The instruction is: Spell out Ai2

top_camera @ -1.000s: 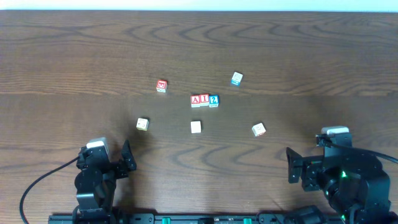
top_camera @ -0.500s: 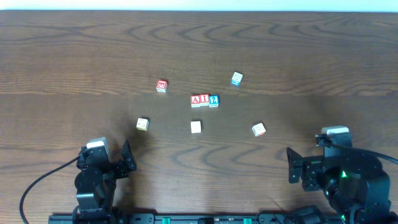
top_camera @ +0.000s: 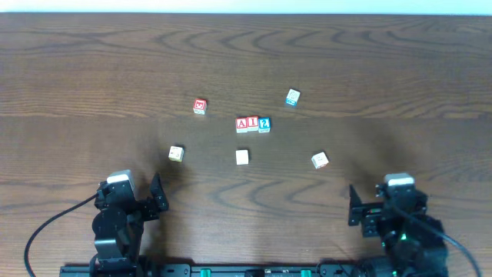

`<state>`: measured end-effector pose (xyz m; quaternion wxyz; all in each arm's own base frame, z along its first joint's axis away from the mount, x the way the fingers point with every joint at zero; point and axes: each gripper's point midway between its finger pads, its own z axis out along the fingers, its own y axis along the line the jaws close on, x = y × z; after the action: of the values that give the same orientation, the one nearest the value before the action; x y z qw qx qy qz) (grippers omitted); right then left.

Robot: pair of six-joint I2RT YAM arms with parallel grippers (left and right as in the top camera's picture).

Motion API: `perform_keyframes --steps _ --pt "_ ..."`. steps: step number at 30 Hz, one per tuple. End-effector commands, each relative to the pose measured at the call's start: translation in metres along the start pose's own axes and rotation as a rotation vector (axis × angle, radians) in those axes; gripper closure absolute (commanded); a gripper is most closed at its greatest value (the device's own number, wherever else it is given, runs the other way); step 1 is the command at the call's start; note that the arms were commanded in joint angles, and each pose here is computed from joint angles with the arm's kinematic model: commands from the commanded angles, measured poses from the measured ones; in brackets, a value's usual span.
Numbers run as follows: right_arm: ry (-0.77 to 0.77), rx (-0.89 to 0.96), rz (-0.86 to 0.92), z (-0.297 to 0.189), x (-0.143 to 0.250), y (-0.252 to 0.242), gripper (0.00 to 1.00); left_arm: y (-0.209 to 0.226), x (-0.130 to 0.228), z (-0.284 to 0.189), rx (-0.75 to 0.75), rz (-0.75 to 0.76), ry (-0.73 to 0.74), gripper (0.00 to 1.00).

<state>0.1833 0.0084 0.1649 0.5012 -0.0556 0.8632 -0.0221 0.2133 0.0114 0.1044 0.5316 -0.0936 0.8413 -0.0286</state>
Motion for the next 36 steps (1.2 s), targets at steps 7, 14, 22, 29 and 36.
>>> perform_keyframes --steps 7,14,22,29,36 --pt "-0.02 0.005 0.02 0.026 0.033 0.001 0.01 0.001 0.005 0.002 -0.003 0.011 0.006 0.05" --pt "0.059 -0.041 0.016 0.043 0.063 0.011 0.01 0.001 0.005 0.002 -0.003 0.011 0.006 0.05" --pt "0.09 -0.138 0.033 0.048 0.076 0.029 0.01 0.001 0.005 0.002 -0.003 0.01 0.006 0.04" --pt "0.089 -0.14 0.034 0.048 0.076 0.029 0.01 0.001 0.005 0.002 -0.003 0.011 0.006 0.05" --pt "0.089 -0.14 0.034 0.048 0.076 0.029 0.01 0.001 0.005 0.002 -0.003 0.011 0.006 0.05"
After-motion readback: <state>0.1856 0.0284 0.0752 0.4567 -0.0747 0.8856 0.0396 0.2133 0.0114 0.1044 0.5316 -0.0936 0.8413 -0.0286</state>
